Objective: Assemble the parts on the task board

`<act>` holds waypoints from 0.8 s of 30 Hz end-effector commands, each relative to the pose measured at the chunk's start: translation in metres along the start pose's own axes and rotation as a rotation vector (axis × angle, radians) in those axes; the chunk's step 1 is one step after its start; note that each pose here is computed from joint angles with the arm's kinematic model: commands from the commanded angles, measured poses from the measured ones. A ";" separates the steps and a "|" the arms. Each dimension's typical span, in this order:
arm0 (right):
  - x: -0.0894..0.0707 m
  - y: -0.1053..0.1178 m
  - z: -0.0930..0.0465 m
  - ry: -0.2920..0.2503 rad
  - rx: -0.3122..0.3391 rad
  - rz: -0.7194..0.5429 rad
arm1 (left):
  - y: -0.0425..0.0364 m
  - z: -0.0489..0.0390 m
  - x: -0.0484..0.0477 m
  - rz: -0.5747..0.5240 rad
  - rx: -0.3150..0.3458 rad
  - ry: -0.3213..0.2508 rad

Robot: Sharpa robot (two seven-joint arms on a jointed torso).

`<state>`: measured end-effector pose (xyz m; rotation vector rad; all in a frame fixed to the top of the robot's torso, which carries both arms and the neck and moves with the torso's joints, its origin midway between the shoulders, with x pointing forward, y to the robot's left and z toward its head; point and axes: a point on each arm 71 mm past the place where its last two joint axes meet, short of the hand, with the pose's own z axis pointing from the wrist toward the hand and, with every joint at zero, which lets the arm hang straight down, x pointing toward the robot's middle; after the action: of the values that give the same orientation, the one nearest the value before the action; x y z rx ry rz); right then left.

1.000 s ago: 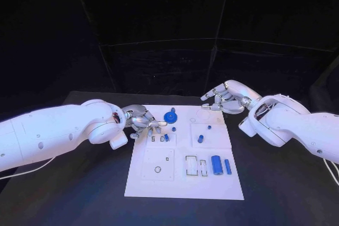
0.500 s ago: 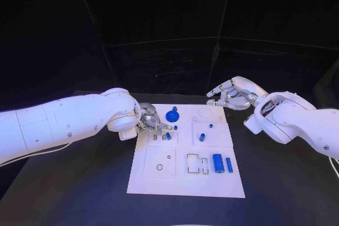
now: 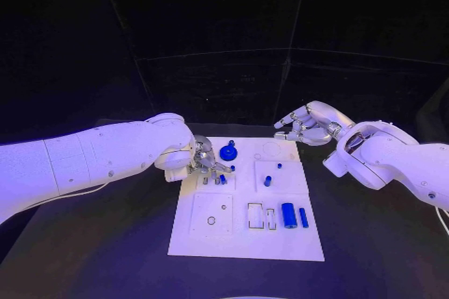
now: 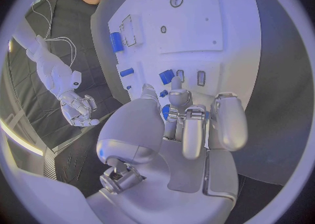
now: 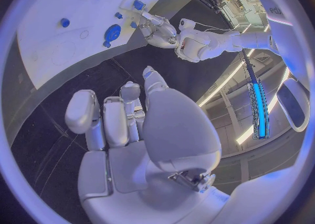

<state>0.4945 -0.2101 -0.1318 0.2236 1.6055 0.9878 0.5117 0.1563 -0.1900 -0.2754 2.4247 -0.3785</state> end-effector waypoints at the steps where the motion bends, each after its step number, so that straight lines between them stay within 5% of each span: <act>1: 0.000 0.001 0.001 0.009 0.002 -0.003 | -0.0024 0.0007 0.0005 0.049 -0.028 0.014; 24: 0.004 0.003 0.005 0.026 -0.001 -0.005 | -0.0175 0.0074 0.0032 0.080 -0.030 0.029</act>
<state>0.4965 -0.2052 -0.1336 0.2194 1.6233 0.9877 0.5156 0.1375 -0.1915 -0.2039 2.4537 -0.3313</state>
